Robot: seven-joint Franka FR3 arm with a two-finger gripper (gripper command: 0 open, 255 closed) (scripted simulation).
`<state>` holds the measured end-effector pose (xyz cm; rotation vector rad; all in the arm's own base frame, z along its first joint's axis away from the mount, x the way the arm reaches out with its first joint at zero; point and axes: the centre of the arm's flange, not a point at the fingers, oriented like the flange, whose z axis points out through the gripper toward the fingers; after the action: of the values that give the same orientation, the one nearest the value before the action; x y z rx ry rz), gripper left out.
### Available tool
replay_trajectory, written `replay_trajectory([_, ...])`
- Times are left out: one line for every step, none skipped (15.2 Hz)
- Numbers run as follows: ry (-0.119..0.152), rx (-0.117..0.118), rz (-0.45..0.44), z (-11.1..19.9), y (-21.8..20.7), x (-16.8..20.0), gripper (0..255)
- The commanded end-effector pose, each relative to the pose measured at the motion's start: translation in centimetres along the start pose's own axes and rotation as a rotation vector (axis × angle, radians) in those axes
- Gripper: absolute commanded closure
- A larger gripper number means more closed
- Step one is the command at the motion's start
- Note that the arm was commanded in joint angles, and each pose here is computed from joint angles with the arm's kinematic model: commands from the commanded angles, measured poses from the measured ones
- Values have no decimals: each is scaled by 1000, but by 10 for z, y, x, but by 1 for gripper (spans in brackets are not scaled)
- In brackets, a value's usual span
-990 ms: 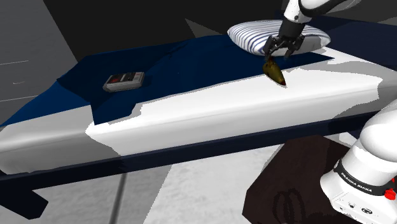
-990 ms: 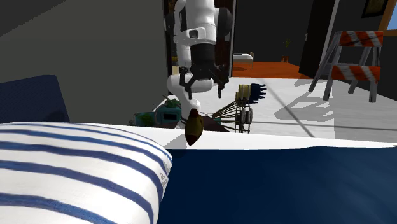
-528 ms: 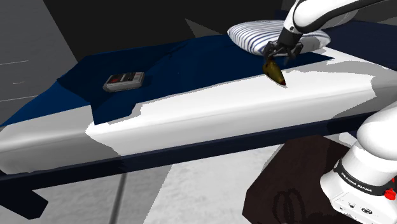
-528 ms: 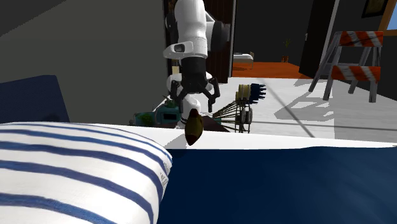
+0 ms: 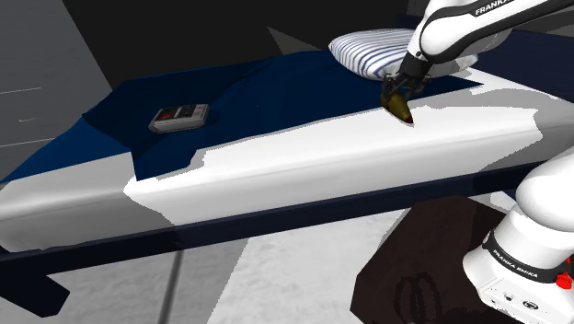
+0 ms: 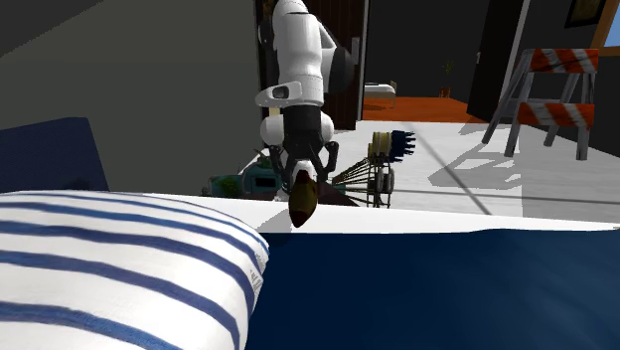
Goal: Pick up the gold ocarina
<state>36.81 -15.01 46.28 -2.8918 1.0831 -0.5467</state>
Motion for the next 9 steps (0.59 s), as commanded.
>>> replay_trajectory([-1,0,0,1,0,0,255])
replay_trajectory([-1,0,0,1,0,0,255])
replay_trajectory([-1,0,0,1,0,0,255])
replay_trajectory([-1,0,0,1,0,0,255])
replay_trajectory([-1,0,0,1,0,0,255])
replay_trajectory([-1,0,0,1,0,0,255])
replay_trajectory([-1,0,0,1,0,-1,255])
replay_trajectory([-1,0,0,1,0,0,255])
replay_trajectory([-1,0,0,-4,-1,1,255])
